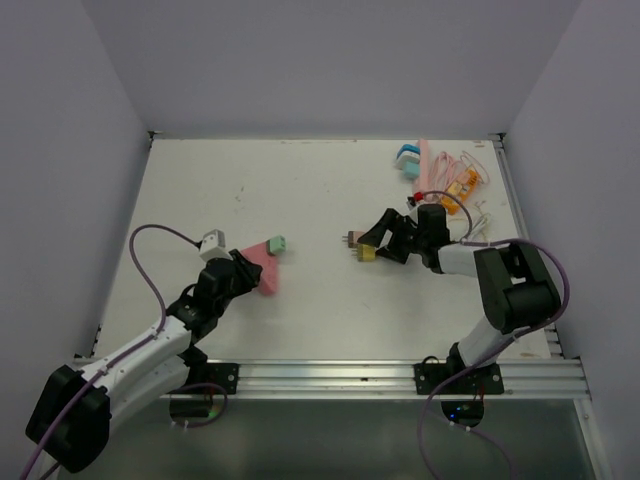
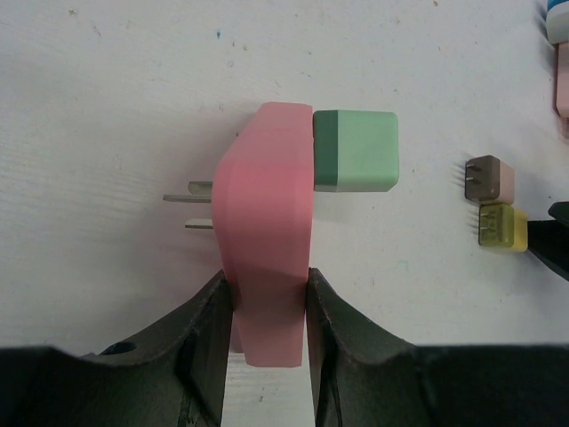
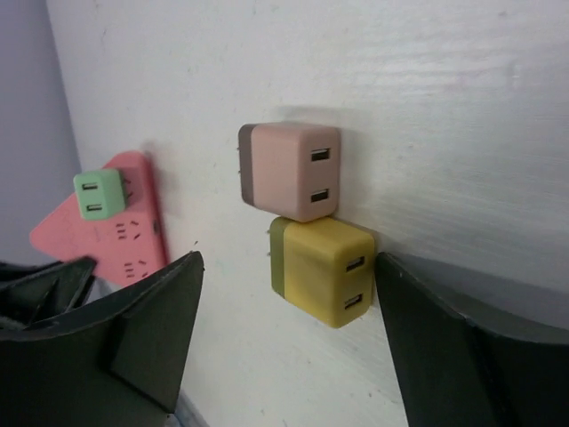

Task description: Pull the plug off the socket

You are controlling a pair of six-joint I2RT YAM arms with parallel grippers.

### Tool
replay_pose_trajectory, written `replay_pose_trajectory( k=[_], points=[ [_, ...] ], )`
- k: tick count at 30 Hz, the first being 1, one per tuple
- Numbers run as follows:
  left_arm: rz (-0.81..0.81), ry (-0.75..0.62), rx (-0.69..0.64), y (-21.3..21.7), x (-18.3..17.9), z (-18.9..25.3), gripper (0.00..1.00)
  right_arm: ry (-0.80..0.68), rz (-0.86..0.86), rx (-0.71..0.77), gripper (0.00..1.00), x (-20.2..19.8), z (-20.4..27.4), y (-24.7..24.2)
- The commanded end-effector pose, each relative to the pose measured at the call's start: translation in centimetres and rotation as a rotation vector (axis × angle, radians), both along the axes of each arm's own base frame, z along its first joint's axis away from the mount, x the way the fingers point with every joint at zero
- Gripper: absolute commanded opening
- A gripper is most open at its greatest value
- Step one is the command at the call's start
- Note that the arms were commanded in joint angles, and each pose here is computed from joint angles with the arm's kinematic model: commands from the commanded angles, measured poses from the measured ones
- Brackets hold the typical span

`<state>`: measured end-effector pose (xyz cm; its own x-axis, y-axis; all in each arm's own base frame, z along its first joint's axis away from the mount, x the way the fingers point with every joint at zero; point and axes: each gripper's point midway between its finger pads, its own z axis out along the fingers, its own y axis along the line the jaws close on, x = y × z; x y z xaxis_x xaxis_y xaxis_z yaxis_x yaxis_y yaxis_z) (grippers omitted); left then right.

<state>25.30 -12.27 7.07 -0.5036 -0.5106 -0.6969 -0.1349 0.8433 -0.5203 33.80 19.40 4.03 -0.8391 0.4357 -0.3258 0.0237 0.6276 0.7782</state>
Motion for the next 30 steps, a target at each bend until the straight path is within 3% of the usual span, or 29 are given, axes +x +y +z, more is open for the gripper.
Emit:
replay_pose_trajectory(
  k=[1, 5, 8, 16, 21, 30],
  points=[
    [-0.046, -0.05, -0.015, -0.9, 0.5, 0.9, 0.0, 0.068, -0.07, -0.231, 0.89, -1.2, -2.4, -4.0],
    [-0.062, -0.046, -0.024, -1.2, 0.5, 0.7, 0.0, 0.012, -0.138, -0.328, 0.96, -0.7, -0.1, -6.0],
    [-0.072, -0.047, -0.028, -1.5, 0.4, 0.7, 0.0, -0.046, -0.146, -0.313, 0.97, -0.4, 2.3, -5.4],
    [-0.102, -0.042, -0.036, -2.0, 0.3, 0.7, 0.0, -0.191, -0.045, -0.164, 0.97, -0.8, 7.5, 3.8],
    [-0.107, -0.037, -0.038, -2.0, 0.1, 0.4, 0.0, -0.193, 0.012, -0.088, 0.96, -1.2, 9.0, 10.2],
    [-0.124, -0.032, -0.043, -2.3, -0.1, 0.4, 0.0, -0.123, 0.091, -0.009, 0.89, -0.7, 6.6, 17.8]
  ],
)
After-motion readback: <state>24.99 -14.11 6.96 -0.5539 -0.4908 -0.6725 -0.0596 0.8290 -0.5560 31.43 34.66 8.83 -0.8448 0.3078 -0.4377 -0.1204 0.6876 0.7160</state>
